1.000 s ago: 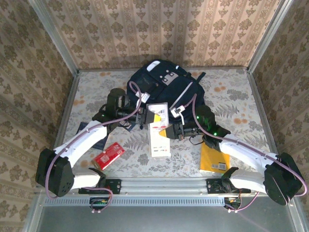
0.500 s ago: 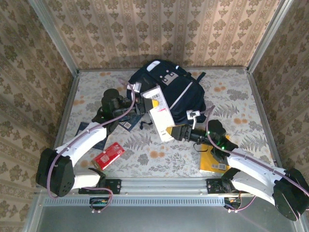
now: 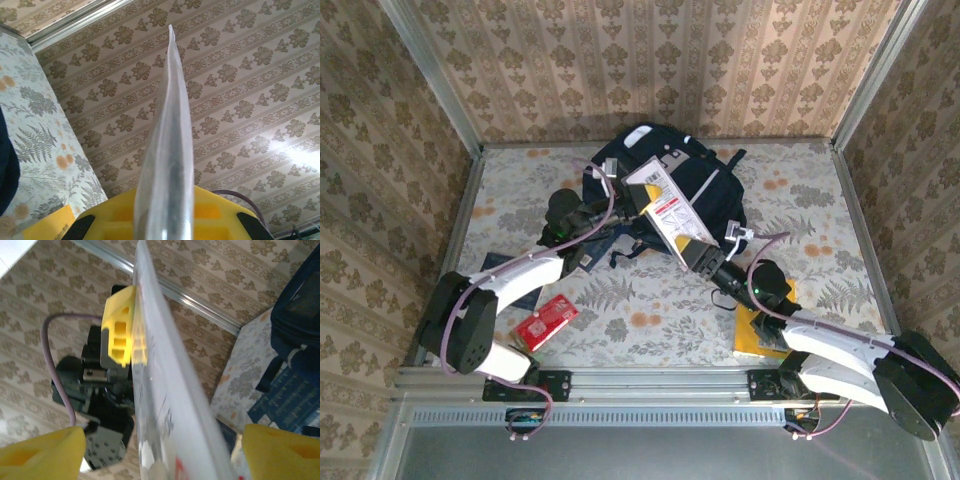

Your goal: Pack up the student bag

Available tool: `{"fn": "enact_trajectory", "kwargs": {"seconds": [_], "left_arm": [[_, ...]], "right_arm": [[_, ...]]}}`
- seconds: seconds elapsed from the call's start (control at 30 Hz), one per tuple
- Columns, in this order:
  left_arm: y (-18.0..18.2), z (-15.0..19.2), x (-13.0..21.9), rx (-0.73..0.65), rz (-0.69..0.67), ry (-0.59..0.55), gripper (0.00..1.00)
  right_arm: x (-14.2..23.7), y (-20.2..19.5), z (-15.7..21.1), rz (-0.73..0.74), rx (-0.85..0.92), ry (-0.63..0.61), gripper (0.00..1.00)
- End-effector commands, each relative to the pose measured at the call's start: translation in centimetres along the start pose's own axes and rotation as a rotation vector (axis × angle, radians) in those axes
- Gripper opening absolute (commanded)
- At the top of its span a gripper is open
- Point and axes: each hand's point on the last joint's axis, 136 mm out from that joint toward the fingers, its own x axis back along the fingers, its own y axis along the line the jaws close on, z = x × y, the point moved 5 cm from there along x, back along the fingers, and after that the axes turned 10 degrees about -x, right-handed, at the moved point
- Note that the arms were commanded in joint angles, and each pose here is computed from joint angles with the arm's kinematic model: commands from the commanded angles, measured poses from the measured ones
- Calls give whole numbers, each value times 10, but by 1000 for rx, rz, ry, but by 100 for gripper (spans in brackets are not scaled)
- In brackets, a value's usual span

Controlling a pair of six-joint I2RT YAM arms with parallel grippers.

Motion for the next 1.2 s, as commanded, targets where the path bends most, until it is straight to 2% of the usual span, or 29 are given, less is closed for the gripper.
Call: {"fn": "enact_trajectory", "kwargs": {"seconds": [0.0,0.13,0.2,0.37,0.43,0.5,0.57,0.63,0.77,0.9,0.97,1.07,1.17], "left_arm": [[-18,-9,-1,-41,68,-53,0],[-17,-9,-1,-38,63,-49,0],[-13,-7,-1,-36,50,-44,0],[-3,-2,-5,-9,52,-35,0],[0,-1,-8,0,58,-23,4],[5,1,-8,10,48,-11,31],[12,1,-5,10,22,-4,52],[25,0,-1,16,-27,8,61],[43,-3,3,-21,-149,77,67],[49,-6,-3,-212,-420,261,69],[55,-7,-12,-295,-506,362,70],[79,-13,-33,-286,-537,455,71],[107,-14,-61,-223,-490,496,67]], "right_arm": [[-8,33,-16,-124,-40,-84,71],[-5,28,-21,-103,-51,-131,52],[-3,23,-24,-83,-67,-164,35],[-6,21,-24,-72,-63,-164,2],[-5,18,-25,-56,-57,-175,0],[0,15,-27,-39,-39,-189,0],[7,13,-31,-13,-20,-210,0],[15,12,-36,23,21,-228,0],[44,12,-55,194,140,-323,0],[83,14,-77,403,300,-447,0],[100,13,-84,488,353,-489,0],[113,12,-88,553,402,-507,0],[117,11,-88,584,441,-490,0]]}}
